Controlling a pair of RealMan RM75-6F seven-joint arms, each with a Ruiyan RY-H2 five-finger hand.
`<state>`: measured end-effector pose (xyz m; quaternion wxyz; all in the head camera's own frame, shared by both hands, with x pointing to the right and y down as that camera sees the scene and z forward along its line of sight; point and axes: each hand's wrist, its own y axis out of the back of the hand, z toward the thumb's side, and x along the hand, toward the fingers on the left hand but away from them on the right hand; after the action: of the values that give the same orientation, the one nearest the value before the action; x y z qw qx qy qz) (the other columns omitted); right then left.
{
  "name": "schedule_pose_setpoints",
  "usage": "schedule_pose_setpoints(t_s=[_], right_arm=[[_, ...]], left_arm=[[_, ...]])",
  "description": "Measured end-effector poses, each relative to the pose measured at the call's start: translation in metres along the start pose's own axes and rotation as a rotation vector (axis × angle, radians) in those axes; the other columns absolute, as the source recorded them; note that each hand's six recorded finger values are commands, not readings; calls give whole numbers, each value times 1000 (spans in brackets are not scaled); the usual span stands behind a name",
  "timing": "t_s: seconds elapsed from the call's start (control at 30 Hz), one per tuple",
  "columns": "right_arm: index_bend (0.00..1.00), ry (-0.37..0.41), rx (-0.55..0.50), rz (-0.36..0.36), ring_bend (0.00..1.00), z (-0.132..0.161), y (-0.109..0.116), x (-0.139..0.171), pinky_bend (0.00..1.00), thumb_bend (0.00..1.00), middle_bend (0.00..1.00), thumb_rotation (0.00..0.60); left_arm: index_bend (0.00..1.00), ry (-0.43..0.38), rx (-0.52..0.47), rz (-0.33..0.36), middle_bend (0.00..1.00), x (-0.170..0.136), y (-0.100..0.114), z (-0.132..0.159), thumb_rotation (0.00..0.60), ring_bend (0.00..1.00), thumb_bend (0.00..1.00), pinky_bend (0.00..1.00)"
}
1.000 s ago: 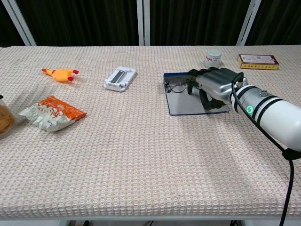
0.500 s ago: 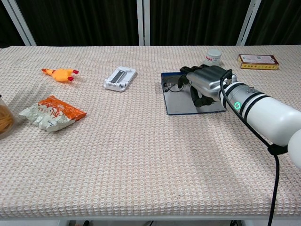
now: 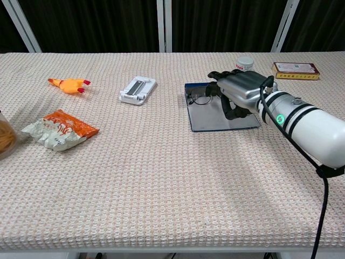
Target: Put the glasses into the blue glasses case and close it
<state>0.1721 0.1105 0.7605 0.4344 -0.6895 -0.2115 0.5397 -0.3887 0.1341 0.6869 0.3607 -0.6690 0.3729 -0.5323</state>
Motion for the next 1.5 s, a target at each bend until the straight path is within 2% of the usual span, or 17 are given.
schedule_pose_setpoints(t_s=[0.1, 0.17, 0.23, 0.37, 0.77, 0.9, 1.17, 1.33, 1.5], right_arm=[[194, 7, -1, 4, 0, -4, -3, 12, 0, 577, 0, 600], [193, 5, -6, 14, 0, -8, -7, 21, 0, 454, 0, 600], [192, -2, -7, 19, 0, -12, -12, 27, 0, 366, 0, 600], [192, -19, -7, 28, 0, -15, -18, 28, 0, 300, 0, 600], [206, -28, -8, 41, 0, -9, -22, 19, 0, 327, 0, 600], [249, -22, -10, 38, 0, -6, -22, 17, 0, 437, 0, 600], [286, -18, -16, 1, 0, -6, -16, 13, 0, 754, 0, 600], [319, -23, -16, -8, 0, -8, -15, 8, 0, 808, 0, 600], [394, -27, -35, -2, 0, -9, -16, 3, 0, 799, 0, 600]], left_arm=[[55, -1, 2, 0, 35, 0, 0, 1, 600, 26, 41, 196], [56, -2, 3, -2, 35, 0, -1, 2, 600, 26, 41, 196], [56, -4, 4, -5, 35, 0, -1, 3, 600, 26, 41, 196], [56, -8, 5, -6, 35, 0, -3, 4, 600, 26, 41, 196], [55, 5, 1, -10, 35, -1, -4, -1, 600, 27, 41, 196], [56, 5, -2, -12, 35, -1, -5, -2, 600, 27, 41, 196], [55, 6, -3, -9, 35, -1, -4, -3, 600, 27, 42, 197], [56, 10, -5, -9, 35, -1, -5, -4, 600, 27, 41, 197], [56, 13, -4, -11, 35, 1, -5, -4, 600, 27, 43, 198]])
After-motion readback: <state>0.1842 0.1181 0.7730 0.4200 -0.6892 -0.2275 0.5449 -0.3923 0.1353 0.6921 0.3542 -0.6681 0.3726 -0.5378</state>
